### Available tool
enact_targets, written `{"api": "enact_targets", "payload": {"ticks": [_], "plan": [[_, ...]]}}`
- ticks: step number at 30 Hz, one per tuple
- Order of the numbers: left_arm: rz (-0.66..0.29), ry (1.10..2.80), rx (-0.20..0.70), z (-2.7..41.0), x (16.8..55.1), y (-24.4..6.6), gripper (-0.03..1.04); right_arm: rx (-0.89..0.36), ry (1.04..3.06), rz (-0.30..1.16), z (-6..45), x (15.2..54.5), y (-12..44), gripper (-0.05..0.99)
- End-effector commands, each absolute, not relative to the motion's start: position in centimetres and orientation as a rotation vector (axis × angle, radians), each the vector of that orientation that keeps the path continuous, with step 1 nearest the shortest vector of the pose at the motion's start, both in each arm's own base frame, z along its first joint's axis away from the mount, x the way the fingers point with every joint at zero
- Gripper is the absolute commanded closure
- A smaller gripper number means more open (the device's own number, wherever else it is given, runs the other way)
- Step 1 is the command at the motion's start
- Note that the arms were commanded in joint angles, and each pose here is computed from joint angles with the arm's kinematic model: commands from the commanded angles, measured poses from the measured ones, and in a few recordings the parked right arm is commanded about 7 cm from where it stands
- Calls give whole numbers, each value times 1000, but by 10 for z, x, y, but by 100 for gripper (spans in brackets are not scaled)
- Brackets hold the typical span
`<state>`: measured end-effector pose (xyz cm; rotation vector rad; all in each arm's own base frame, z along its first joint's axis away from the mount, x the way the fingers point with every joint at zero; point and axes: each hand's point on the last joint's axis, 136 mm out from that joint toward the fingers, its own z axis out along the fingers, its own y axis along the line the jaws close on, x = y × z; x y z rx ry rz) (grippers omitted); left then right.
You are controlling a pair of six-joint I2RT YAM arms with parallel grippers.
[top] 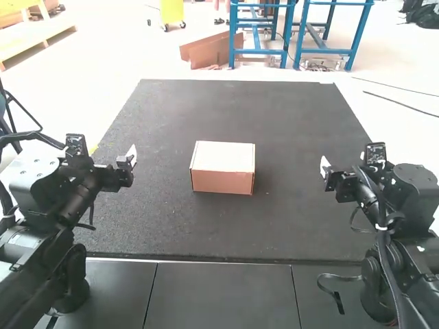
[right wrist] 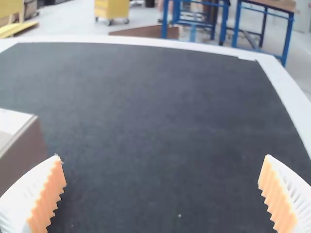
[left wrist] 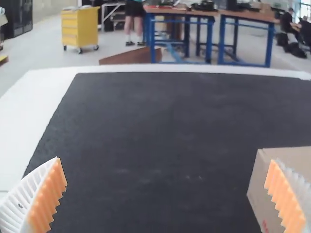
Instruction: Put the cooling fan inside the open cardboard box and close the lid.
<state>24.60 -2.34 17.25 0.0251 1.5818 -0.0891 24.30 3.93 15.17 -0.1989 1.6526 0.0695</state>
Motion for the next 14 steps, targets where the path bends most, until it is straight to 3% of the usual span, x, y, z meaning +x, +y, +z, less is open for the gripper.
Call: {"api": "enact_targets", "payload": {"ticks": [1,9,14], "plan": [[-39,1579,5,171,246,-13,5,-186,1649,53,152,243,36,3],[-29,1597,0,166,247,-11,4,-197,1583,30,167,244,36,3],[-29,1595,0,167,246,-11,4,-156,1655,57,151,243,33,2]]}}
